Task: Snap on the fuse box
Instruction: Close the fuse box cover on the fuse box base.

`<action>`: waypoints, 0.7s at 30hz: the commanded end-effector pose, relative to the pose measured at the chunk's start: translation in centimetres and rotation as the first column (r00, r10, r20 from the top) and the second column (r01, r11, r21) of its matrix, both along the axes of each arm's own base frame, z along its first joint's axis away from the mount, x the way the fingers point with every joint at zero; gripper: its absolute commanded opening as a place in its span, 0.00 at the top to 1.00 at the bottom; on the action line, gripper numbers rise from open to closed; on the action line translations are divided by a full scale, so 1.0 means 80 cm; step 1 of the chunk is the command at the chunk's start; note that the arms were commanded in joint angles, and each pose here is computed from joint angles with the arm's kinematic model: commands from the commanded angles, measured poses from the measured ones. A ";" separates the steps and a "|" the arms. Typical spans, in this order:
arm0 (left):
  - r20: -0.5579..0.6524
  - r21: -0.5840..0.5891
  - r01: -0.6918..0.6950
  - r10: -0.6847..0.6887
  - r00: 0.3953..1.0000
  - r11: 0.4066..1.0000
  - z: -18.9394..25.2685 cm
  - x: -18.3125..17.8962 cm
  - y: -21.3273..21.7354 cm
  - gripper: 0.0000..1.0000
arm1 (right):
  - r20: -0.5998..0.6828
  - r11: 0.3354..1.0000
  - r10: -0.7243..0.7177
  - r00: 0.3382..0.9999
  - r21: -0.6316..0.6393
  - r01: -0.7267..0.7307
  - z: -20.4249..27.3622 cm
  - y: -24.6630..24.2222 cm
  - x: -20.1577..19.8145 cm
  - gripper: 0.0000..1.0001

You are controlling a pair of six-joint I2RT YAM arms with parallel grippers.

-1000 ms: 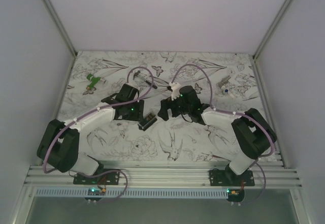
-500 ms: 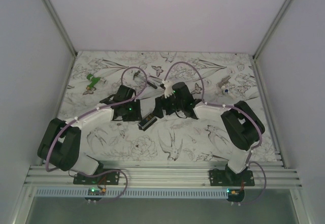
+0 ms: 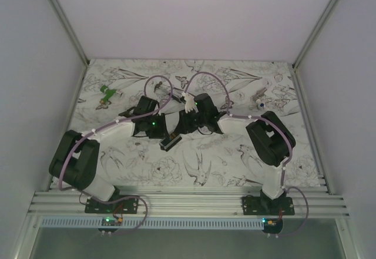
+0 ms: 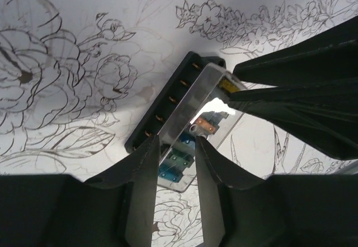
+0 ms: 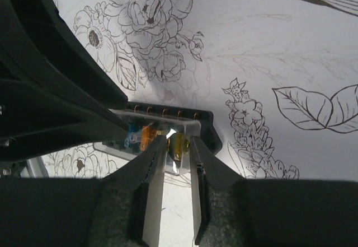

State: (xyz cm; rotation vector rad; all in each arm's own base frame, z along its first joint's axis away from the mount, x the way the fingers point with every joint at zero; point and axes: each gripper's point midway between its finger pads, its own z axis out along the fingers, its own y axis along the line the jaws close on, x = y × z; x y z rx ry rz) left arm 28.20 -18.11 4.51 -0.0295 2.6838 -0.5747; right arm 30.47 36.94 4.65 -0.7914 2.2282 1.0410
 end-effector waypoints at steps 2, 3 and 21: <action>-0.210 0.104 0.033 -0.010 0.978 0.994 -0.060 -0.049 0.021 0.69 | -0.177 0.982 -0.029 0.984 -0.186 -0.004 -0.072 -0.032 -0.035 0.76; -0.220 0.099 0.037 -0.015 0.975 0.994 -0.062 -0.049 0.019 0.71 | -0.204 0.977 -0.041 0.978 -0.214 -0.004 -0.080 -0.039 -0.042 0.77; -0.280 -0.116 0.058 -0.089 0.956 0.991 -0.045 -0.059 -0.098 0.78 | -0.060 0.966 -0.116 0.991 -0.238 0.098 -0.019 -0.077 -0.040 0.63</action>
